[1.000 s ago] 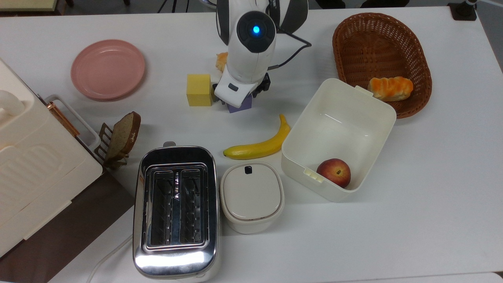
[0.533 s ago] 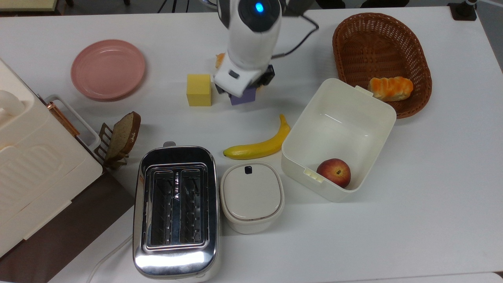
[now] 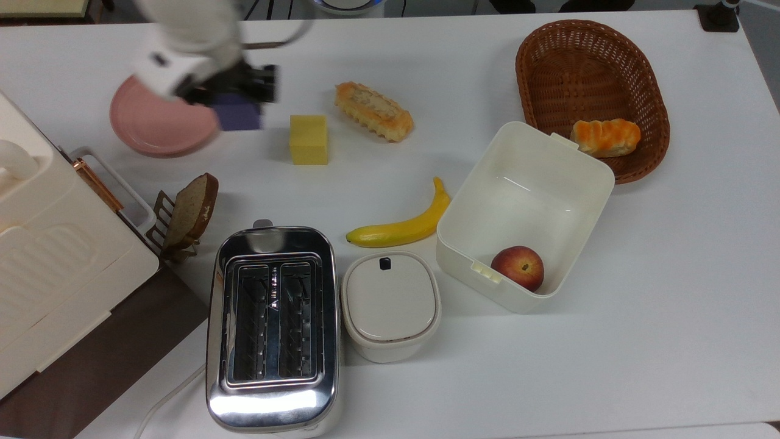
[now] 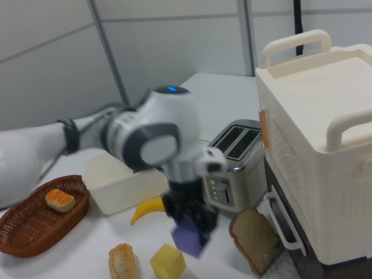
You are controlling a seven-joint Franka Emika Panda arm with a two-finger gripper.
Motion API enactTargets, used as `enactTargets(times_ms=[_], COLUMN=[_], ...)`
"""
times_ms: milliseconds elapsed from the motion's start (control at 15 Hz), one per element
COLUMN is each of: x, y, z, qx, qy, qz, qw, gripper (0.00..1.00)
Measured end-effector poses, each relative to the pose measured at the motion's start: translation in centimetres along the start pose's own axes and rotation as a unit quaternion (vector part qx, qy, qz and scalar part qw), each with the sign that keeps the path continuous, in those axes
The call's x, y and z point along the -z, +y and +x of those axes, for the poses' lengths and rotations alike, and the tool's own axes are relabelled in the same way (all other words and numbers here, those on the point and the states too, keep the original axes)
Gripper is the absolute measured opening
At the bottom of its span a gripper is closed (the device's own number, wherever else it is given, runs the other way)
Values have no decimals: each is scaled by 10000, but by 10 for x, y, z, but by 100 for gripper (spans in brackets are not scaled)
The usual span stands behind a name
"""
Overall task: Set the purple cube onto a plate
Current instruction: 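Carry the purple cube over the pink plate and lower it, then open the gripper to release the cube onto the plate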
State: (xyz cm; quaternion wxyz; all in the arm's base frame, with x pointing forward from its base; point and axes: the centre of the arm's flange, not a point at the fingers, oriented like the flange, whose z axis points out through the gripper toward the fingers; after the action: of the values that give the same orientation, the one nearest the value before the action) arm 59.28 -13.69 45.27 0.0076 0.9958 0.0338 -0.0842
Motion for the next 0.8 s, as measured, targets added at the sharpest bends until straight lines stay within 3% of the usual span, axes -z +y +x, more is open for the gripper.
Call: enactTargets(times_ms=[333,600,800], x=[-47,-86,-99], y=[120,137,141], z=[-50,-57,-56], qx=[123,191,176], qy=[-290,-313,-347], qz=[295,193,168], qw=[9991,9991,9991], gripper=[62,63,72])
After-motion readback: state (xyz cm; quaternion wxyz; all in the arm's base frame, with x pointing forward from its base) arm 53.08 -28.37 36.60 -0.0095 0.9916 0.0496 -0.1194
